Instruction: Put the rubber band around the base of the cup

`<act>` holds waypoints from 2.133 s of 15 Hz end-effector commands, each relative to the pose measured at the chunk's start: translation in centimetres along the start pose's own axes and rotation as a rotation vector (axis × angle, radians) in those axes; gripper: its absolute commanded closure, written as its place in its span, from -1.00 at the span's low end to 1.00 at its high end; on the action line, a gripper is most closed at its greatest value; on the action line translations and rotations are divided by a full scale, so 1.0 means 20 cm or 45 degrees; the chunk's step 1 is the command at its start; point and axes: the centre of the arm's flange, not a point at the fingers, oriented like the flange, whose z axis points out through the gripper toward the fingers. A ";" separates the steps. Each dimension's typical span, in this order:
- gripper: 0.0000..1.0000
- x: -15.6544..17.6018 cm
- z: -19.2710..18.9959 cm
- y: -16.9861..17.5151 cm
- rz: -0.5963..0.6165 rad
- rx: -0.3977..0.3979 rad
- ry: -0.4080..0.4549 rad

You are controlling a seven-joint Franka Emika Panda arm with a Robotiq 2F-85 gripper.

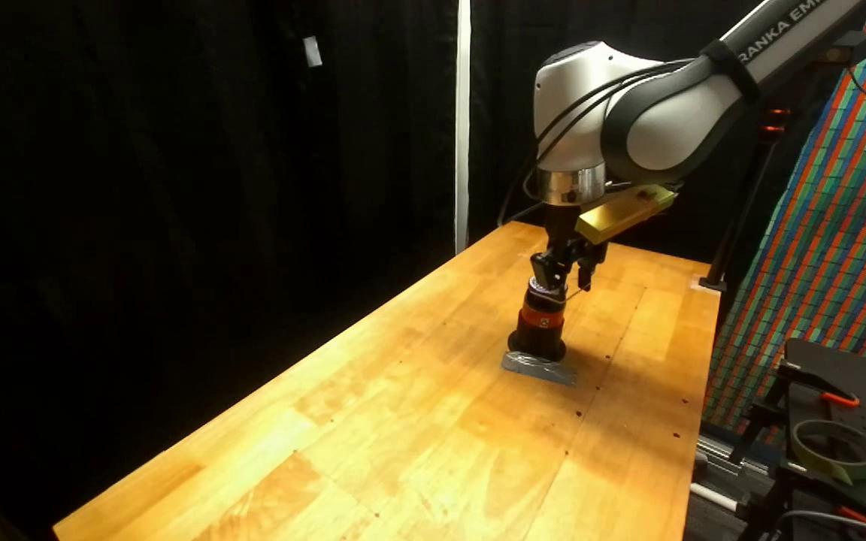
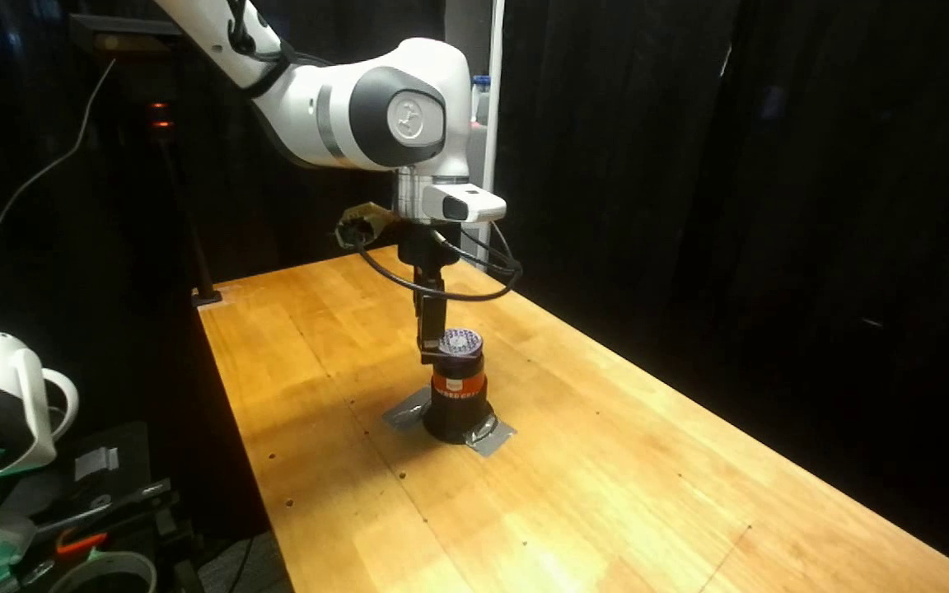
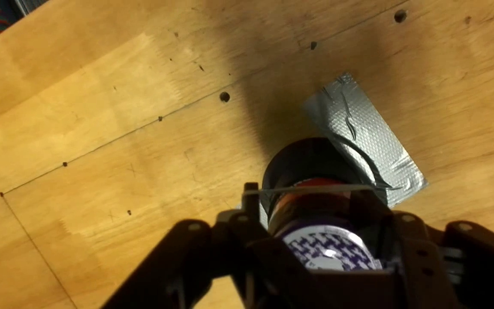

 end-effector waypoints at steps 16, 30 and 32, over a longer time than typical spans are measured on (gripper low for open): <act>0.93 -0.36 0.04 0.02 0.155 -0.123 0.398; 0.94 -0.42 0.23 -0.15 0.071 -0.285 0.594; 0.93 -0.42 0.24 -0.20 0.051 -0.296 0.608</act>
